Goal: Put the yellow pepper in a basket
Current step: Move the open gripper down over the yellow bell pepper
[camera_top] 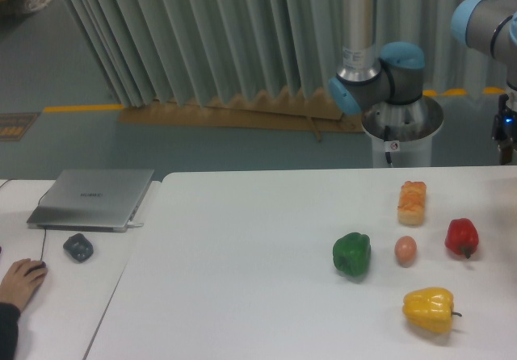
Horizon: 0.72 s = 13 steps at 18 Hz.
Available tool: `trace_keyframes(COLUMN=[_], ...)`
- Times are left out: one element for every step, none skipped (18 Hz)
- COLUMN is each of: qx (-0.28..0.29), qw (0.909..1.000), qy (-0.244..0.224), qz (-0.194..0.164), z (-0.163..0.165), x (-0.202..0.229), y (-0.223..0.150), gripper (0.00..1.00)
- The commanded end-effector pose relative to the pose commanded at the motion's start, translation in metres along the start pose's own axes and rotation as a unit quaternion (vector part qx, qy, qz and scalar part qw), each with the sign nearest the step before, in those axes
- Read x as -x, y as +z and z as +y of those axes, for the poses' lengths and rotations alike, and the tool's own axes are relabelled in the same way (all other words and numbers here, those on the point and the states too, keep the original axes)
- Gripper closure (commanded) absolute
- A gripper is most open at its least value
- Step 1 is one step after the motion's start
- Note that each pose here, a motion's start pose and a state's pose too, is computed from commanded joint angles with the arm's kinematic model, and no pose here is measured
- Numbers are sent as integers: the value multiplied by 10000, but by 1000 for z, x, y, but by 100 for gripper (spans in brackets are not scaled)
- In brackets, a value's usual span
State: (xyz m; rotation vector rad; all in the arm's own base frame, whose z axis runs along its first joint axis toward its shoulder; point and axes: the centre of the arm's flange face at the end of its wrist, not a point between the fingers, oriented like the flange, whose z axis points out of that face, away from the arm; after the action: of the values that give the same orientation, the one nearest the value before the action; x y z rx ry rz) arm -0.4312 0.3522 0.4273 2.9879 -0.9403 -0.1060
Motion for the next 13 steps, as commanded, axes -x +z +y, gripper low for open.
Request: trace_keyframes(qx=[-4, 13, 185, 334, 565, 708, 760, 809, 826, 838, 857, 919, 936], qw=[9999, 9997, 9989, 9976, 9953, 9936, 9926, 9915, 9915, 9914, 9912, 9903, 9899], qy=[122, 238, 436, 598, 790, 878, 933, 1003, 982, 981, 982, 1010, 1017], qz=[-2, 37, 41, 66, 17, -89, -140, -192, -198, -219, -220, -244, -317], z=[-7, -18, -36, -51, -68, -85, -94, -113, -130, -144, -160, -178, -190], x=[3, 7, 16, 25, 36, 47, 52, 58, 64, 68, 72, 76, 76], y=[1, 6, 7, 11, 15, 24, 30, 38, 45, 49, 55, 61, 64], gripper=[0, 0, 0, 0, 0, 0, 0, 0, 0, 0, 0, 0, 0])
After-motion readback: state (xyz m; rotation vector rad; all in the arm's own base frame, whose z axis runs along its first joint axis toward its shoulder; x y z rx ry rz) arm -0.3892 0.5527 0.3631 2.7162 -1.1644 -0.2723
